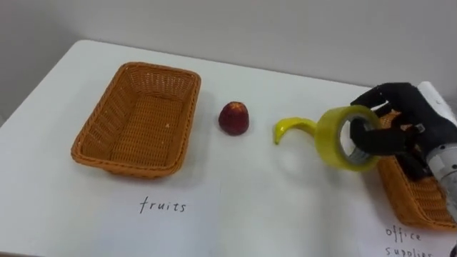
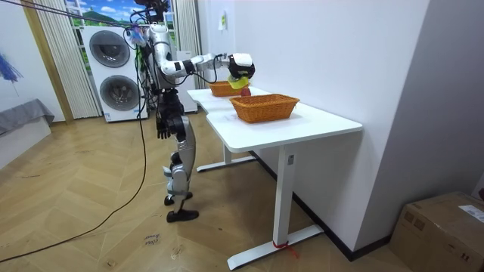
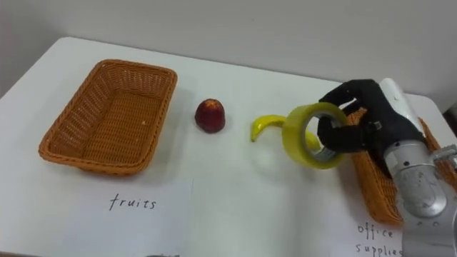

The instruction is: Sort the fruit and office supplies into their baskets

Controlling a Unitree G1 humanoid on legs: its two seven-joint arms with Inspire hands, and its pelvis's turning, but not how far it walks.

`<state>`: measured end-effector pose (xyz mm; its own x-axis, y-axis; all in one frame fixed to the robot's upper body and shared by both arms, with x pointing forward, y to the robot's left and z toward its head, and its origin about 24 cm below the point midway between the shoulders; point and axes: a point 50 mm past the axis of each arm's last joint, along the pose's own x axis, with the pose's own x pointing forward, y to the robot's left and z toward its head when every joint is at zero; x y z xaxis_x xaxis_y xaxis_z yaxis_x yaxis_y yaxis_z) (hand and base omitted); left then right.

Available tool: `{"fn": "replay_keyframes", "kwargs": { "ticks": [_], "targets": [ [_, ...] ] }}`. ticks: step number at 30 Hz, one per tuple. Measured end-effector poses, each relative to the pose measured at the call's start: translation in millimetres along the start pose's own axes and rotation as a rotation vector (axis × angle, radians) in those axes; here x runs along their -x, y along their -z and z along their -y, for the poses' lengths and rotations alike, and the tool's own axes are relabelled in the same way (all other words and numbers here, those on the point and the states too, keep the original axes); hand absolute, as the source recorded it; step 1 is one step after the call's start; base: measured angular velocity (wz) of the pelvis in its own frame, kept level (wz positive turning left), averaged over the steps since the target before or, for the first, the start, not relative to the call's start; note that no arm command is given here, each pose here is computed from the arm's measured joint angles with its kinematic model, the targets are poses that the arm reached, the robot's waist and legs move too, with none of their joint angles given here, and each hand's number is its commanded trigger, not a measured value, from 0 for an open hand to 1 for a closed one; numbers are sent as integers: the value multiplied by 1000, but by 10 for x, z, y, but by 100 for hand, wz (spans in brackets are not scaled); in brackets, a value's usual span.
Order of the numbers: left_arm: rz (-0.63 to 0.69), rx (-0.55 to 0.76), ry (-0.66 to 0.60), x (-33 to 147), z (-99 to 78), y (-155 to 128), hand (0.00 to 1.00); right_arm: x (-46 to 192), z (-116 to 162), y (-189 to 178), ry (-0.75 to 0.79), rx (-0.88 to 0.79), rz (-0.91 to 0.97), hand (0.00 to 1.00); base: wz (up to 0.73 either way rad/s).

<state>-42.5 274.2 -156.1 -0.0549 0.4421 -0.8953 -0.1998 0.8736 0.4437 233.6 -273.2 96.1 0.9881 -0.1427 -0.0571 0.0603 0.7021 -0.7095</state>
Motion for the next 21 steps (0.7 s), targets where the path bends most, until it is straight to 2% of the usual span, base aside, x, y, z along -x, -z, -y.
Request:
{"fn": "replay_keyframes", "kwargs": {
  "ticks": [6, 16, 21],
  "targets": [
    [-1, 11, 2, -1, -11, 5, 0, 14, 140, 133, 106, -21, -46, 100, -1],
    [2, 14, 16, 1, -7, 23, 0, 19, 171, 161, 148, -20, -59, 100, -6],
    [-3, 41, 11, -1, -26, 31, 0, 55, 315, 212, 224, -22, -79, 100, -2]
  ]
}}
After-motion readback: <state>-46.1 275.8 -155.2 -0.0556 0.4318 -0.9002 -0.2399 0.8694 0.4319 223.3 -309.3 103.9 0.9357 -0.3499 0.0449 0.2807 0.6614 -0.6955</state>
